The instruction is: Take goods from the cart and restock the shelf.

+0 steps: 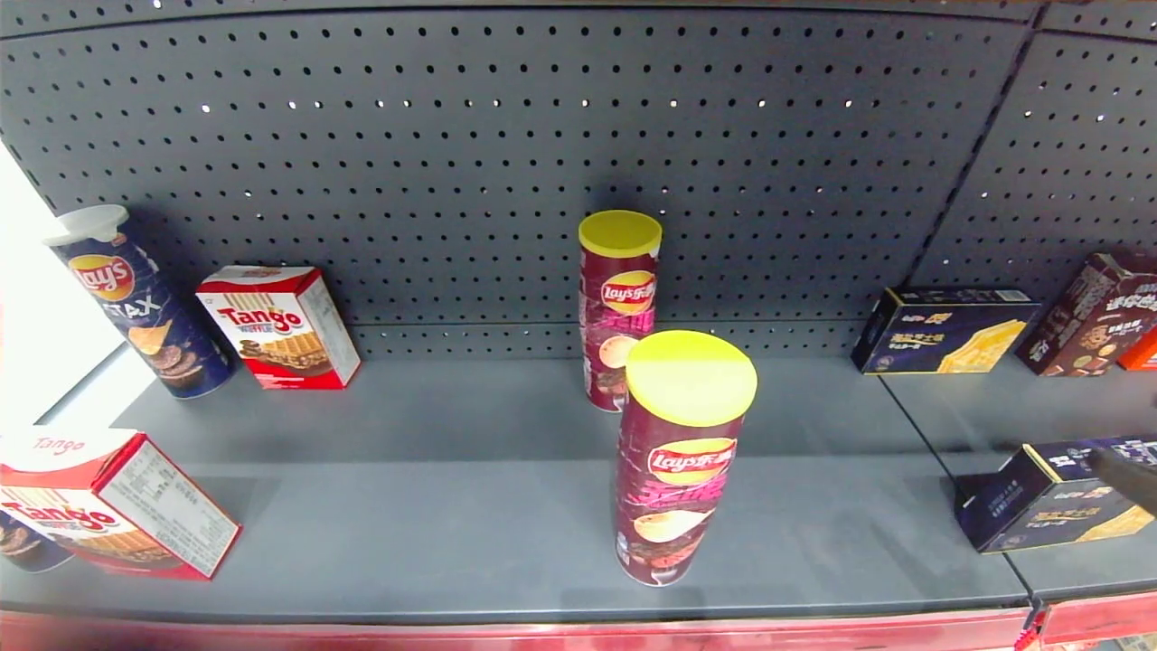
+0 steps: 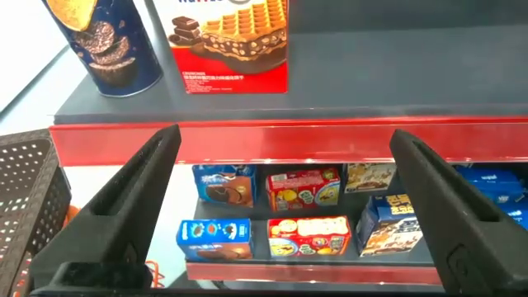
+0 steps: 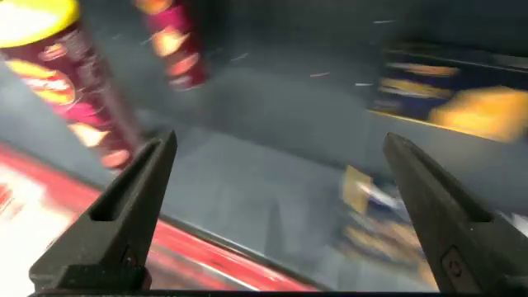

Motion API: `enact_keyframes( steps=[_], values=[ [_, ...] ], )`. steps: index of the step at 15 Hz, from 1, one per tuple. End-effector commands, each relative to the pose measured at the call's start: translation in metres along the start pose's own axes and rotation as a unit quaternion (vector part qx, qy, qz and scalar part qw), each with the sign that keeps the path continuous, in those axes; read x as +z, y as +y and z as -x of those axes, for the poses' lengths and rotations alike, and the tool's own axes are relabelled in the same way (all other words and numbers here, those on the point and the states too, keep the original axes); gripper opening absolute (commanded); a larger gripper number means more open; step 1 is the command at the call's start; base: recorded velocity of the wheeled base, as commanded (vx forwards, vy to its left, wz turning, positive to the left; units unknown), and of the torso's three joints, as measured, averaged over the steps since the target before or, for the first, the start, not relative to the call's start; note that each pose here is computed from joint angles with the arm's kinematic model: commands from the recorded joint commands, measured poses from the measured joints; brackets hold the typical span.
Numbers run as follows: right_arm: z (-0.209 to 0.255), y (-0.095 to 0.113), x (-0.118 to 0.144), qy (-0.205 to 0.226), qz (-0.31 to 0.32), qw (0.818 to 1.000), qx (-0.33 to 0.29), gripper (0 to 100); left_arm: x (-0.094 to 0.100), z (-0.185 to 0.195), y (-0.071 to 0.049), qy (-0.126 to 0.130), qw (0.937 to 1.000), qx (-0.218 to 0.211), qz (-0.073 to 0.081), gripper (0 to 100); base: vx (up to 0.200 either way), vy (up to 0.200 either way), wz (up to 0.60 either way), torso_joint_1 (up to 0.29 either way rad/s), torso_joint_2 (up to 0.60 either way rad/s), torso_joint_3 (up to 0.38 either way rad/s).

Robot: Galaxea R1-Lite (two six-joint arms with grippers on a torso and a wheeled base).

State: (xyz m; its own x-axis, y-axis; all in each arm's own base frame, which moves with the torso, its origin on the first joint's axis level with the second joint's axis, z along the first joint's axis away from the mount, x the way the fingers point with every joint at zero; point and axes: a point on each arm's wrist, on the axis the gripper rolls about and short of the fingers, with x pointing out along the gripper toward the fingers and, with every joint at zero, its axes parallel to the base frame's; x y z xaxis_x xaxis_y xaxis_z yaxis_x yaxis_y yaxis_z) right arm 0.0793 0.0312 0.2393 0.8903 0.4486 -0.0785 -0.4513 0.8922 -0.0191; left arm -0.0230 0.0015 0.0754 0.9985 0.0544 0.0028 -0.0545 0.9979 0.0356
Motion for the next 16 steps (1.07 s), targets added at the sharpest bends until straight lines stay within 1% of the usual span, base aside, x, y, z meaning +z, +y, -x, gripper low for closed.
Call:
enact_keyframes(
  steps=[1, 4, 7, 10, 11, 13, 15, 16],
  values=[
    [-0.049, 0.014, -0.007, 0.078, 0.005, 0.994, 0.073, 100, 0.000, 0.000, 0.000, 0.001, 1.0000, 0.000, -0.001, 100, 0.000, 0.000, 0.00, 0.000, 0.00, 0.000],
    [-0.072, 0.030, -0.022, 0.132, 0.015, 0.985, 0.108, 100, 0.000, 0.000, 0.000, 0.001, 1.0000, -0.002, -0.003, 100, 0.000, 0.000, 0.00, 0.000, 0.00, 0.000],
    [-0.092, 0.040, -0.032, 0.166, 0.021, 0.978, 0.126, 100, 0.000, 0.000, 0.000, 0.001, 1.0000, -0.001, -0.002, 100, 0.000, 0.000, 0.00, 0.000, 0.00, 0.000],
    [-0.101, 0.043, -0.035, 0.176, 0.022, 0.976, 0.130, 100, 0.000, 0.000, 0.000, 0.001, 1.0000, 0.000, -0.001, 100, 0.000, 0.000, 0.00, 0.000, 0.00, 0.000],
    [-0.109, 0.049, -0.038, 0.187, 0.026, 0.972, 0.141, 100, 0.000, 0.000, 0.000, 0.001, 1.0000, -0.001, -0.004, 100, 0.000, 0.000, 0.00, 0.000, 0.00, 0.000],
    [-0.119, 0.051, -0.041, 0.196, 0.027, 0.970, 0.142, 100, 0.000, 0.000, 0.000, 0.001, 1.0000, -0.001, -0.007, 100, 0.000, 0.000, 0.00, 0.000, 0.00, 0.000],
    [-0.128, 0.053, -0.040, 0.199, 0.027, 0.969, 0.142, 100, 0.000, 0.000, 0.000, 0.001, 1.0000, -0.001, -0.005, 100, 0.000, 0.000, 0.00, 0.000, 0.00, 0.000],
    [-0.135, 0.055, -0.043, 0.208, 0.027, 0.967, 0.142, 100, 0.000, 0.000, 0.000, 0.001, 1.0000, -0.001, -0.006, 100, 0.000, 0.000, 0.00, 0.000, 0.00, 0.000]
  ],
)
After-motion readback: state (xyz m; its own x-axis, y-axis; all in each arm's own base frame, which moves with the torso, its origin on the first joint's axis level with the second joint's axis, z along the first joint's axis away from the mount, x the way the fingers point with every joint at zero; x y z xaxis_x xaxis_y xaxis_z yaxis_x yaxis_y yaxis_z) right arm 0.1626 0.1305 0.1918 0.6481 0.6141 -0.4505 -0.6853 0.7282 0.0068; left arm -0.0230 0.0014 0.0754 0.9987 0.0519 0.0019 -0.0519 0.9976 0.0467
